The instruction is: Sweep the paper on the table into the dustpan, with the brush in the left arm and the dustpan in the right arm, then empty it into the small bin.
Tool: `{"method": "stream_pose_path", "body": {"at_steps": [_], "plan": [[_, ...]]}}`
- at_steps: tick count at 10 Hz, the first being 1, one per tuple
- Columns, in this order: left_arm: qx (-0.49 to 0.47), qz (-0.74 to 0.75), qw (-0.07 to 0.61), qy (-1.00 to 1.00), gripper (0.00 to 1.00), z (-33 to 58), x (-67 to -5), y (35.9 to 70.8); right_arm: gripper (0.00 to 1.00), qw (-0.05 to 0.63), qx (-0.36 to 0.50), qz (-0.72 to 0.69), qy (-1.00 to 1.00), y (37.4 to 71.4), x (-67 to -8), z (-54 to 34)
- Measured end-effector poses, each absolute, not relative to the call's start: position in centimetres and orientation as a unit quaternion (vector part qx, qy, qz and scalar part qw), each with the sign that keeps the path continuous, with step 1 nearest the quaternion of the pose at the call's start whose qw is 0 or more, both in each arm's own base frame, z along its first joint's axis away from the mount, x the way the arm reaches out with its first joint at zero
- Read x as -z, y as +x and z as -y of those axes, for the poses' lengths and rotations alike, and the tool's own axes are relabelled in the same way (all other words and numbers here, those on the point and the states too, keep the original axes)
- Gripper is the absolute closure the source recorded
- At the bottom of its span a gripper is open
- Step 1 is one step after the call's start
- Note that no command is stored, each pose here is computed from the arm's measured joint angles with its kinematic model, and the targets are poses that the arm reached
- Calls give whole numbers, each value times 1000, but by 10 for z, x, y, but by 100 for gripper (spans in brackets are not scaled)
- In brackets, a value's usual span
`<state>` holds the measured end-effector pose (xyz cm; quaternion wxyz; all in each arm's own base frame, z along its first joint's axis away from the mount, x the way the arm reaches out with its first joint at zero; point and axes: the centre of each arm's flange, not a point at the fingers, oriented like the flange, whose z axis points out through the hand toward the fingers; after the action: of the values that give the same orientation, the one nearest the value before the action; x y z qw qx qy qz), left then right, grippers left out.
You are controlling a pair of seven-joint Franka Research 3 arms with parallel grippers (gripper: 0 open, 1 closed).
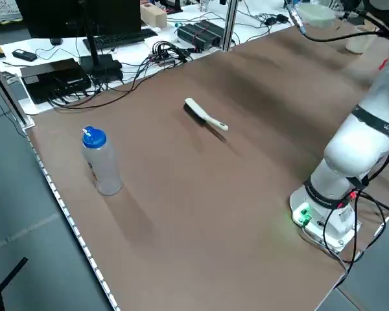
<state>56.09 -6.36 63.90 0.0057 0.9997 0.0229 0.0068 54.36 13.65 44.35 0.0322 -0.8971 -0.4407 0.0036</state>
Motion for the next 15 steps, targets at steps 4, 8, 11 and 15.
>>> {"method": "stream_pose_path", "body": {"at_steps": [4, 8, 11, 15], "plan": [[-9, -20, 6, 1000, 0, 67, -639, 561, 67, -41, -65, 564, -822, 523, -387, -192], [-9, -20, 6, 1000, 0, 67, -639, 561, 67, -69, -95, 628, -769, 518, -342, -214], [-9, -20, 6, 1000, 0, 67, -639, 561, 67, -58, -81, 681, -725, 521, -296, -200], [-9, -20, 6, 1000, 0, 67, -640, 561, 67, -67, -97, 702, -703, 536, -280, -136]]}}
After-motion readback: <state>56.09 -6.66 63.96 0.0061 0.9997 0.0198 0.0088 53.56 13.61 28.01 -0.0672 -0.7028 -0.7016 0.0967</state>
